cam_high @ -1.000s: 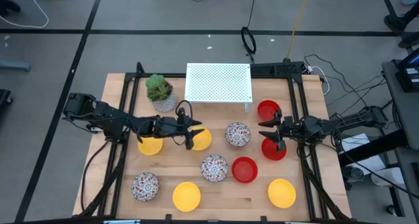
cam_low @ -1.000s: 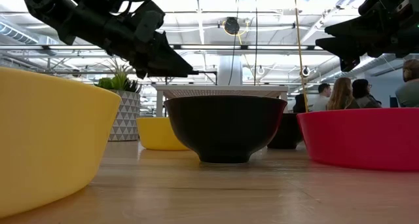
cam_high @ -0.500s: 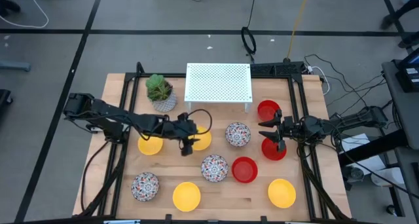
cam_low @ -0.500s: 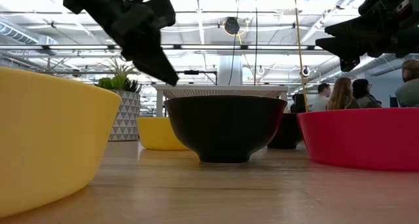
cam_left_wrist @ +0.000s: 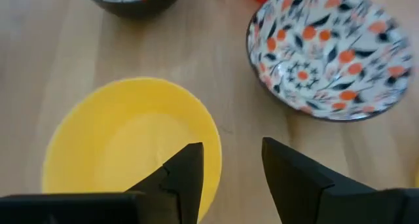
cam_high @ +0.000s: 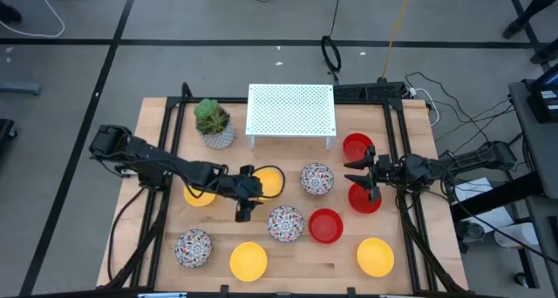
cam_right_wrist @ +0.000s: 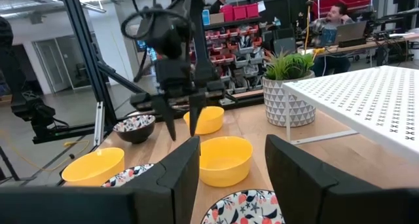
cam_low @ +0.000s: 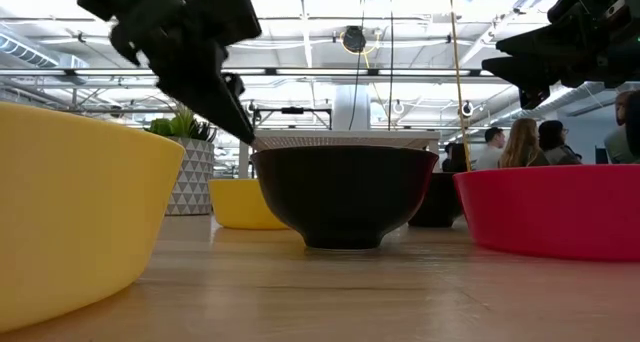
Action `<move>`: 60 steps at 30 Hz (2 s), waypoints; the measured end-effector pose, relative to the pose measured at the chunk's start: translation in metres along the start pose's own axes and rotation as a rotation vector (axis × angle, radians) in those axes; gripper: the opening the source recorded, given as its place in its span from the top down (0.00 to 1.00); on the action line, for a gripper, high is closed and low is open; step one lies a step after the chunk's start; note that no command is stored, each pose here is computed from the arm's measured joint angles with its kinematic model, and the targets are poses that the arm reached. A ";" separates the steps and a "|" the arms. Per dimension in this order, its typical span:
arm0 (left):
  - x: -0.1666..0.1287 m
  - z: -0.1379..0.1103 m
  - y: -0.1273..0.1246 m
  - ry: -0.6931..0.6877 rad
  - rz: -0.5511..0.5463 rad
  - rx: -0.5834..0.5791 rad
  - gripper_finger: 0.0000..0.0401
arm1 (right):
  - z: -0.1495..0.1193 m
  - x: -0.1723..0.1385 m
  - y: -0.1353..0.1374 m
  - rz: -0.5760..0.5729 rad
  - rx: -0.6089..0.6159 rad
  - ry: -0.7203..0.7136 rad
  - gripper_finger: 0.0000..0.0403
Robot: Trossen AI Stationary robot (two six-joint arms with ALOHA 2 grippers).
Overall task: Pick & Place Mini bowls
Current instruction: Put the yellow bowl on the shelf
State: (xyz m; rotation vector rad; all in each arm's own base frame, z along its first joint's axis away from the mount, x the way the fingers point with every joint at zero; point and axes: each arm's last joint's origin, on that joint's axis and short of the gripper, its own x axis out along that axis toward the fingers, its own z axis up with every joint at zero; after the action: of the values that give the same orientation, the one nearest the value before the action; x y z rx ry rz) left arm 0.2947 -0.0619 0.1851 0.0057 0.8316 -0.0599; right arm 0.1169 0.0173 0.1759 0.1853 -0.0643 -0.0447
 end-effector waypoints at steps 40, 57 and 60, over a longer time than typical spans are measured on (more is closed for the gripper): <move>-0.010 0.070 0.031 -0.098 0.323 0.350 0.97 | 0.000 0.000 0.000 0.000 0.000 0.000 0.60; -0.077 0.093 0.194 0.019 0.460 -0.030 0.95 | 0.000 0.000 0.000 0.000 0.000 0.000 0.60; -0.079 0.086 0.209 0.040 0.464 -0.086 0.96 | 0.000 0.000 0.000 0.000 0.000 0.000 0.60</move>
State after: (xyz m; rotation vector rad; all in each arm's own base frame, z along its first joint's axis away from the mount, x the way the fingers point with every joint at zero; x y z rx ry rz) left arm 0.3166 0.1480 0.2973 0.1185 0.8549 0.4137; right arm 0.1168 0.0173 0.1759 0.1850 -0.0643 -0.0447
